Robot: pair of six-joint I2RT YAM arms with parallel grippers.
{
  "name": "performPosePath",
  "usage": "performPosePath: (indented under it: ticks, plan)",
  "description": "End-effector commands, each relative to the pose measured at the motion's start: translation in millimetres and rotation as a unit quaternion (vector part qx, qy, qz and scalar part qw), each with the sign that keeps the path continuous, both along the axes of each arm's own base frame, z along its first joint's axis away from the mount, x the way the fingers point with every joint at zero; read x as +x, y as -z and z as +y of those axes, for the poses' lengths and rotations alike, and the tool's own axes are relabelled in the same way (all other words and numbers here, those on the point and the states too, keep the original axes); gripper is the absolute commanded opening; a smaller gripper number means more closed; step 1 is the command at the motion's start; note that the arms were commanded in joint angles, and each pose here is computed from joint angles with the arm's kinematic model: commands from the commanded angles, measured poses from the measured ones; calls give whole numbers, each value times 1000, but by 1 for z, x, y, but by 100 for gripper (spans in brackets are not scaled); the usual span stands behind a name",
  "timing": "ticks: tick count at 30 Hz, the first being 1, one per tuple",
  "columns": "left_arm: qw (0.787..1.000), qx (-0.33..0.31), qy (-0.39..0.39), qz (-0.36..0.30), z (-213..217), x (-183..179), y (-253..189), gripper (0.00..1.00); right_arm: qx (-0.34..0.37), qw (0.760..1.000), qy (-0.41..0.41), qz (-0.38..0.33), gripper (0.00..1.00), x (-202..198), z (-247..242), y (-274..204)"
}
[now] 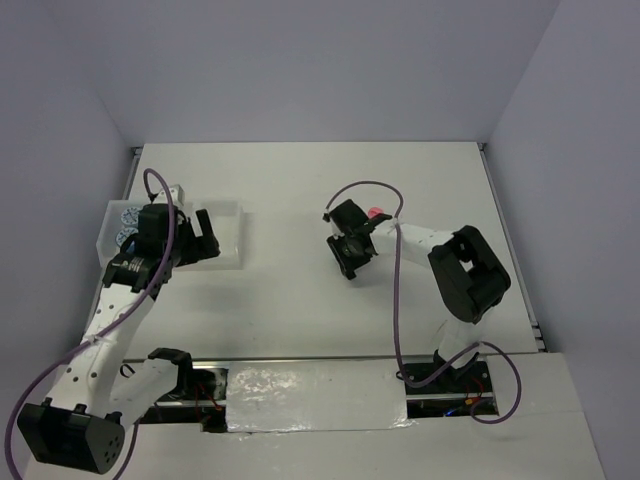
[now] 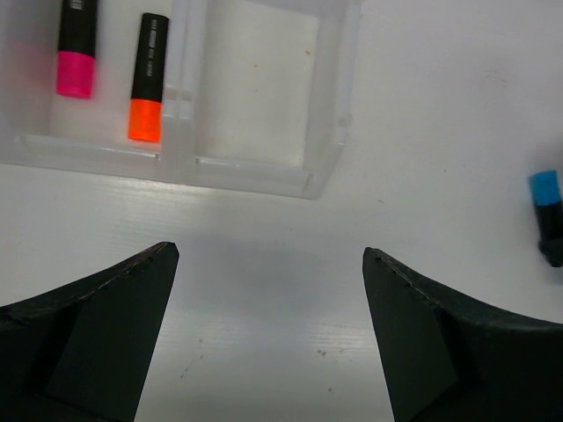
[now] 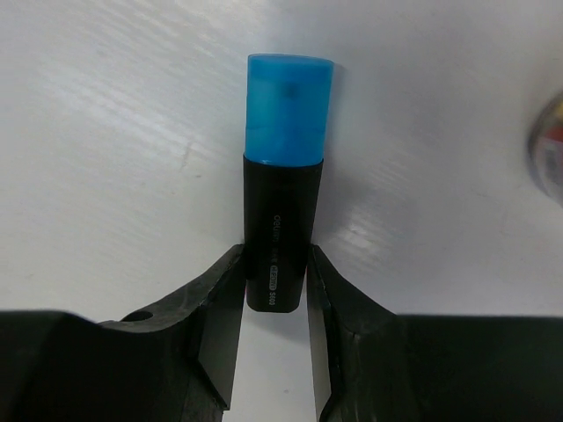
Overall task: Sort the stationery into containers
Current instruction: Pick up the pen from the center of the board.
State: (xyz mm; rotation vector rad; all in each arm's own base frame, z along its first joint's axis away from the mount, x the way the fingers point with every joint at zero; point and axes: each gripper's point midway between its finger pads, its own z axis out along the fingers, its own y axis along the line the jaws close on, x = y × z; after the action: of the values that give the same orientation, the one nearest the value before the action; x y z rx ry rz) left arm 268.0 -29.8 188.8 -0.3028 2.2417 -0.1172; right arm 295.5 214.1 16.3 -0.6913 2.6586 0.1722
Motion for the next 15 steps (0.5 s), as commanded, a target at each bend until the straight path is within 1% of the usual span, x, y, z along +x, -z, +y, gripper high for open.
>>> performPosePath:
  ticks: [1, 2, 3, 4, 5, 7, 8, 9, 11, 12, 13, 14, 15]
  plan:
    - [997, -60, 40, -22, -27, 5, -16, 99, 107, 993, -37, -21, 18, -16, 52, -44]
    - [995, -74, 58, -25, -35, 4, -19, 99, 133, 990, -45, -32, 18, -21, 62, -59]
    - [992, -106, 70, -27, -46, 3, -22, 99, 165, 984, -54, -51, 18, -28, 71, -82]
    - [986, -135, 89, -48, -58, 5, -30, 99, 196, 976, -64, -66, 18, -31, 84, -97]
    - [973, -190, 124, -51, -80, 0, -39, 99, 227, 969, -73, -60, 19, -47, 100, -110]
    - [958, -232, 158, -64, -104, -5, -50, 99, 262, 959, -73, -83, 18, -54, 115, -138]
    - [951, -255, 158, -73, -114, -4, -60, 99, 271, 956, -71, -87, 18, -59, 122, -147]
    - [948, -258, 172, -67, -130, -7, -60, 99, 277, 952, -80, -106, 18, -67, 135, -162]
    - [940, -276, 192, -63, -155, -13, -71, 99, 284, 949, -77, -115, 17, -75, 145, -176]
    - [943, -272, 182, -58, -159, -9, -68, 99, 291, 945, -79, -131, 17, -80, 154, -190]
    - [943, -271, 181, -63, -162, -7, -74, 99, 293, 943, -74, -138, 17, -82, 157, -195]
    - [946, -267, 179, -51, -167, -11, -70, 99, 292, 942, -69, -148, 17, -83, 158, -200]
    - [950, -258, 166, -56, -166, -5, -72, 99, 283, 943, -57, -165, 17, -83, 157, -208]
